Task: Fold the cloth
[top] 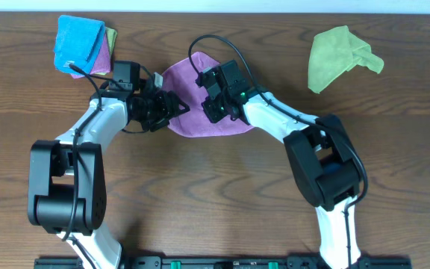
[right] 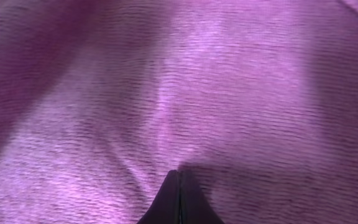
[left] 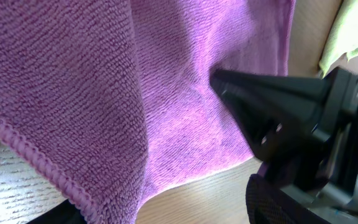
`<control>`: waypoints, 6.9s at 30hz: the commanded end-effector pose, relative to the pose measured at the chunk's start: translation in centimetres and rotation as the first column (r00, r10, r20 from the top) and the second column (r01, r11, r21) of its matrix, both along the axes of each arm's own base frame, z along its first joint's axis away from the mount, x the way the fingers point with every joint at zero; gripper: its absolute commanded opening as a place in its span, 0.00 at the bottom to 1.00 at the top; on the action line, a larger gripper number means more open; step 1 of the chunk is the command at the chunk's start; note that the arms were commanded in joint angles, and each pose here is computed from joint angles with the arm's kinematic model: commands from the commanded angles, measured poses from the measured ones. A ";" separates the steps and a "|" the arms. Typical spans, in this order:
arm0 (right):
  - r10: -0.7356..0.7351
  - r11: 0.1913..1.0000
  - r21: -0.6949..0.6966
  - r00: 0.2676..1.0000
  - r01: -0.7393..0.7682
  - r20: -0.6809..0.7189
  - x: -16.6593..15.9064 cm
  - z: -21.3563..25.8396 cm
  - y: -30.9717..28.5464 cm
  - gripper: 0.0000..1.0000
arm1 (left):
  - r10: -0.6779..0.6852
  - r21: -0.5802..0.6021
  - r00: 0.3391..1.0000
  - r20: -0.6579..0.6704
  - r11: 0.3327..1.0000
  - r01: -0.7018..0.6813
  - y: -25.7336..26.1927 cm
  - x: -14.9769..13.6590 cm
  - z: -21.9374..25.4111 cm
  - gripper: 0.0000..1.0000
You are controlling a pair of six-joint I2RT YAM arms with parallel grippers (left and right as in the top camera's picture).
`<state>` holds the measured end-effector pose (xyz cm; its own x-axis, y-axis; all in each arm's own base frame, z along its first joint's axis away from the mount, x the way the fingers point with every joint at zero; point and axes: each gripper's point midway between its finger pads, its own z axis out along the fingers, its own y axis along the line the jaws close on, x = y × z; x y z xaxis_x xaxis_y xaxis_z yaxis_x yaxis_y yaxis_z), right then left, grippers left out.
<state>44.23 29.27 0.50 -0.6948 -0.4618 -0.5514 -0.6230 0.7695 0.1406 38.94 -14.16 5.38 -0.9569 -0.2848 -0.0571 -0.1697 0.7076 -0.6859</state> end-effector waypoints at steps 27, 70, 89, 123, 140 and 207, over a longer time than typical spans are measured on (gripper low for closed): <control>-0.363 0.931 -0.027 0.932 0.363 -0.014 5.8 -3.8 -8.7 0.01 | -0.065 -0.037 0.998 0.010 0.997 0.065 -0.6 -1.0 0.8 0.68; -0.470 0.882 -0.068 0.875 0.466 -0.112 6.0 -3.6 -12.6 0.01 | 0.010 -0.075 0.981 0.196 0.997 0.004 -3.2 5.8 -3.6 0.75; -0.457 0.889 -0.082 0.882 0.450 -0.113 5.7 -3.8 -12.7 0.01 | -0.117 -0.259 0.965 0.233 0.949 0.178 -9.5 4.2 -2.7 0.83; -0.469 0.882 -0.097 0.878 0.461 -0.096 6.5 -3.3 -14.3 0.01 | -0.414 -0.653 0.885 0.212 0.613 0.444 -11.7 -3.5 4.1 0.51; -0.441 0.871 -0.185 0.890 0.455 0.114 10.2 17.4 -20.2 0.01 | -0.376 -0.356 0.925 -0.064 0.874 0.330 -9.5 -6.5 -4.7 0.50; -0.565 0.755 0.226 0.786 0.615 -0.252 1.2 3.5 -26.9 0.48 | -0.486 0.180 0.874 -0.029 0.857 0.483 -15.0 -11.9 -2.3 0.84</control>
